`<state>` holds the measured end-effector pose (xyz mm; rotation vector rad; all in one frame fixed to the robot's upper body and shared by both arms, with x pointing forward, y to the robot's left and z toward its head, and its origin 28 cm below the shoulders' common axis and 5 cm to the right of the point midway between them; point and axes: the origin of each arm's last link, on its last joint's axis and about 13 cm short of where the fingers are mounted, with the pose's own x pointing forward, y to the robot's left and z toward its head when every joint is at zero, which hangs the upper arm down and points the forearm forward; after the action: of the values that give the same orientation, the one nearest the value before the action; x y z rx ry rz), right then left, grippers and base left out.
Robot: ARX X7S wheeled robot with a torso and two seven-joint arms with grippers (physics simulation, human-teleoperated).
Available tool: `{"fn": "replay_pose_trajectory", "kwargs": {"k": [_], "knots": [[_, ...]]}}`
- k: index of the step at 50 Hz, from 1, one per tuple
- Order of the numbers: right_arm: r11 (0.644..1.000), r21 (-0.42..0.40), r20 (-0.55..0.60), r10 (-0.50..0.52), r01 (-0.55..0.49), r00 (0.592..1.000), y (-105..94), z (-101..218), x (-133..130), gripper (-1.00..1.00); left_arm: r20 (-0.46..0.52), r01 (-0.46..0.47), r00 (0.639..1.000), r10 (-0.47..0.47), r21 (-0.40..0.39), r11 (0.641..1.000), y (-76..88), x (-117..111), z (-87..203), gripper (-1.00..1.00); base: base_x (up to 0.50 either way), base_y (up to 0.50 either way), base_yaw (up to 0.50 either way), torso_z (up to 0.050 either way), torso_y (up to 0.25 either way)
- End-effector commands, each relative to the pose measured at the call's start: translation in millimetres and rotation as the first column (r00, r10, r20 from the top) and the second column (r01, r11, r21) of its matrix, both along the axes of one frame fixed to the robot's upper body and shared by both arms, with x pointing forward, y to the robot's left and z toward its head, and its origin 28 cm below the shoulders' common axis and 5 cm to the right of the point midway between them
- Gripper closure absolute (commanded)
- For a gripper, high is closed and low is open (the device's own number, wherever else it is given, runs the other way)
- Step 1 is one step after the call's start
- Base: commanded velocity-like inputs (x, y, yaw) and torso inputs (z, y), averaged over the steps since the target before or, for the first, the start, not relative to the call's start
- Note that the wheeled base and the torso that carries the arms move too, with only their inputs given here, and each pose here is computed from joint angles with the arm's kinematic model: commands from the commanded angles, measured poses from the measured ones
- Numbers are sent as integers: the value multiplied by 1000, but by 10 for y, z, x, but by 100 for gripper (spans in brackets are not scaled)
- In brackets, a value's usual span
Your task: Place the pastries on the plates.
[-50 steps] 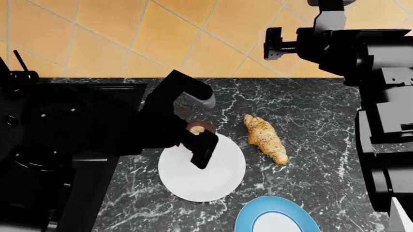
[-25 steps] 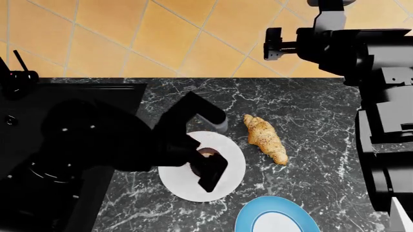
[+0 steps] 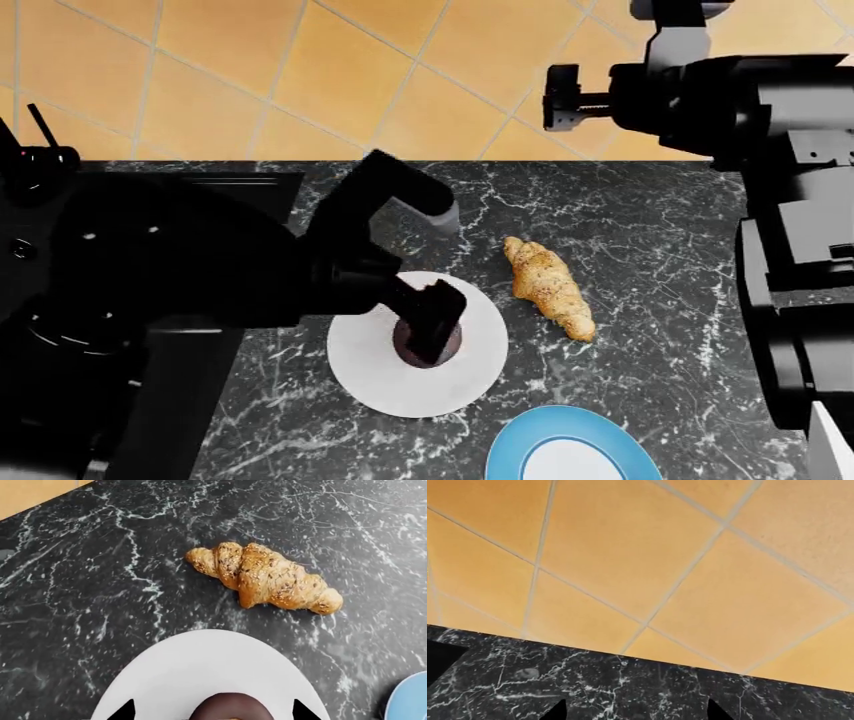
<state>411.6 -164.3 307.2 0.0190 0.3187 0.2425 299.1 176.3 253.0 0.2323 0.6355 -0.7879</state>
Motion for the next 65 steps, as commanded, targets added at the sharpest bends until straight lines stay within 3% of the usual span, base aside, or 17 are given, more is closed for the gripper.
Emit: {"fn": "replay_pose_trajectory", "kwargs": {"k": [1,14,16,20,21,22,23,25,26,35,41,65], "knots": [[1000,-23,-74,17,-18,997,-3,11,-11,-100,58,-54,997,57,-45,997,145,2,238,-100,0,0,0,0,0],[991,-120,-168,30,-51,985,-12,30,-23,-100,108,-200,971,213,-121,972,400,7,428,-100,0,0,0,0,0],[985,-164,-191,27,-59,981,-14,37,-28,-100,114,-222,965,238,-138,965,444,-4,433,-100,0,0,0,0,0],[983,-162,-215,53,-89,975,24,11,-42,-100,137,-268,947,289,-157,951,557,-6,466,-100,0,0,0,0,0],[1000,-2,-329,17,-18,944,-4,-412,-128,-100,122,-270,949,292,-169,948,566,-11,466,-100,0,0,0,0,0],[995,38,-448,104,-98,888,249,-775,-208,-100,137,-283,942,305,-163,945,591,-18,464,-100,0,0,0,0,0],[998,-55,-494,11,-43,869,199,-781,-322,-100,137,-291,939,315,-175,941,606,-21,469,-100,0,0,0,0,0],[989,-106,-320,67,-106,945,341,-408,-433,-100,147,-311,930,336,-173,935,674,-28,490,-100,0,0,0,0,0],[985,-121,-263,88,-124,961,383,-318,-473,-100,147,-318,927,344,-174,932,676,-21,479,-100,0,0,0,0,0],[967,-144,-291,162,-211,943,539,-270,-675,-100,163,-359,907,388,-182,915,711,20,450,-100,0,0,0,0,0],[965,-197,-279,115,-174,953,502,-245,-749,-100,170,-369,900,402,-193,909,726,41,456,-100,0,0,0,0,0],[955,-217,-365,113,-203,924,501,-452,-808,-100,163,-409,881,444,-207,889,822,4,405,-100,0,0,0,0,0]]}}
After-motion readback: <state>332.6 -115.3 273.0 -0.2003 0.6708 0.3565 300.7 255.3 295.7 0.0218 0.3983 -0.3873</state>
